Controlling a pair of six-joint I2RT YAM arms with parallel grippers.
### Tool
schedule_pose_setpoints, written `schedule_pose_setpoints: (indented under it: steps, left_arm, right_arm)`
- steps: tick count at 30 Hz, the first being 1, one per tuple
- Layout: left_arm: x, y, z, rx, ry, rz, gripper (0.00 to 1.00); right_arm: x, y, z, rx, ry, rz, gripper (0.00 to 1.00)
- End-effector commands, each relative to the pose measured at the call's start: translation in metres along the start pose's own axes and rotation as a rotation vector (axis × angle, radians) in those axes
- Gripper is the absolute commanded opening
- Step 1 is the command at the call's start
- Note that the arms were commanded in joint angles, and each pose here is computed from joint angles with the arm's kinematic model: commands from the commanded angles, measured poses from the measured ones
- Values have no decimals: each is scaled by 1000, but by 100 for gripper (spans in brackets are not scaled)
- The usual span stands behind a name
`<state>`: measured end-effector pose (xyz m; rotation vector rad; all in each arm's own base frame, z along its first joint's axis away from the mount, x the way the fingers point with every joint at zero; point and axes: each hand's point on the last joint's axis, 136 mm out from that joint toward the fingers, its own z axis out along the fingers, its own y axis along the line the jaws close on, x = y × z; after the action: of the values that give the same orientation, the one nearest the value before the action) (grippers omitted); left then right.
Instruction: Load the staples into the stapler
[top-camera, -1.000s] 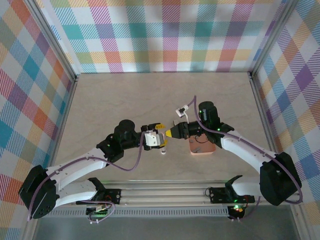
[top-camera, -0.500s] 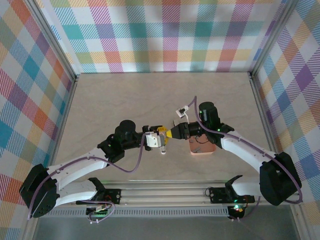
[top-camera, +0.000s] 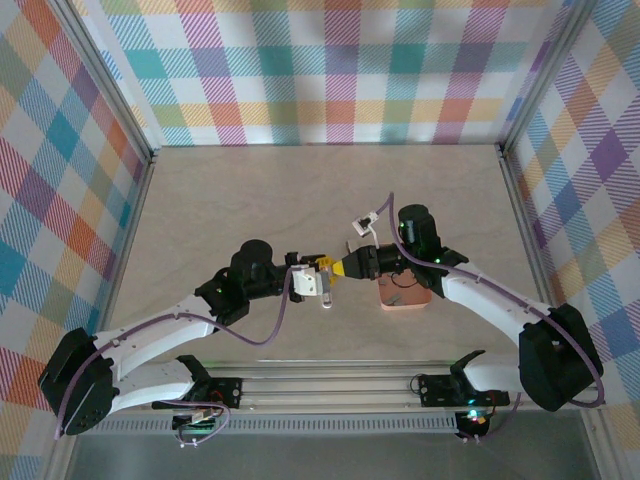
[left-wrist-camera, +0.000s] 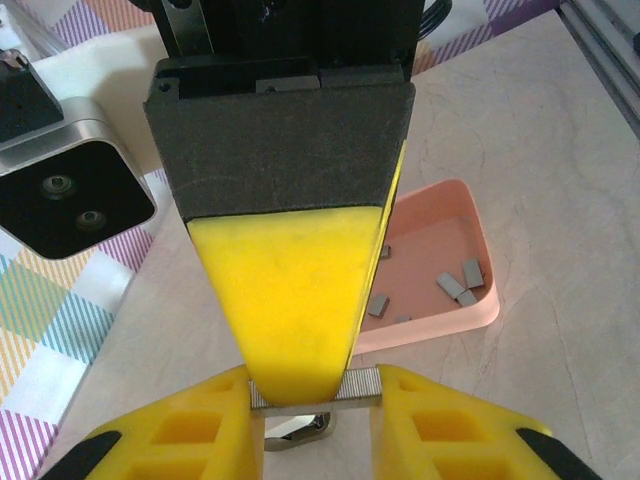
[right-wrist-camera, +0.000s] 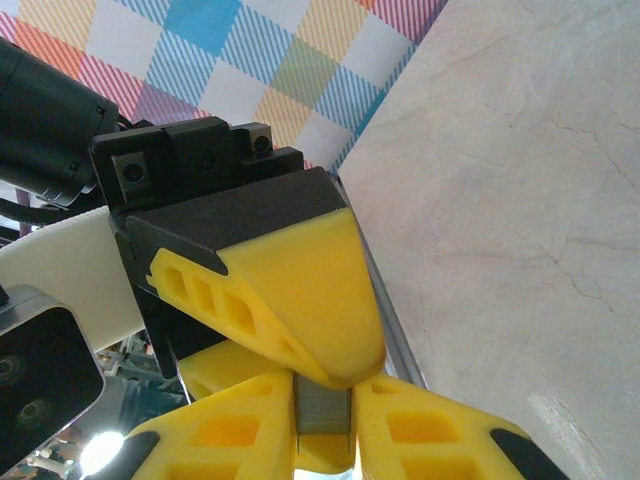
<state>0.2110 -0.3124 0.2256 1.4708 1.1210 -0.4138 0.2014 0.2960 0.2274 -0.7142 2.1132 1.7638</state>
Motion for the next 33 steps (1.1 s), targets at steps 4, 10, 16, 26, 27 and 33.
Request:
schedule_pose_setpoints:
  steps: [4, 10, 16, 26, 27, 33]
  left_arm:
    - [-14, 4, -3, 37, 26, 0, 26]
    - [1, -11, -9, 141, 172, -125, 26]
    - [33, -46, -12, 325, 432, -271, 26]
    - [66, -96, 2, 561, 826, -268, 25]
    - [69, -101, 4, 587, 856, -255, 25]
    - [79, -128, 22, 706, 984, -175, 26]
  right_arm:
    - [3, 2, -7, 27, -24, -20, 33]
    - [-4, -12, -40, 169, -157, 12, 49]
    - [-2, -59, -97, 458, -332, 205, 53]
    - [20, -88, -162, 644, -539, 402, 52]
    - [23, -90, -165, 667, -543, 412, 52]
    - [38, -94, -177, 758, -562, 434, 52]
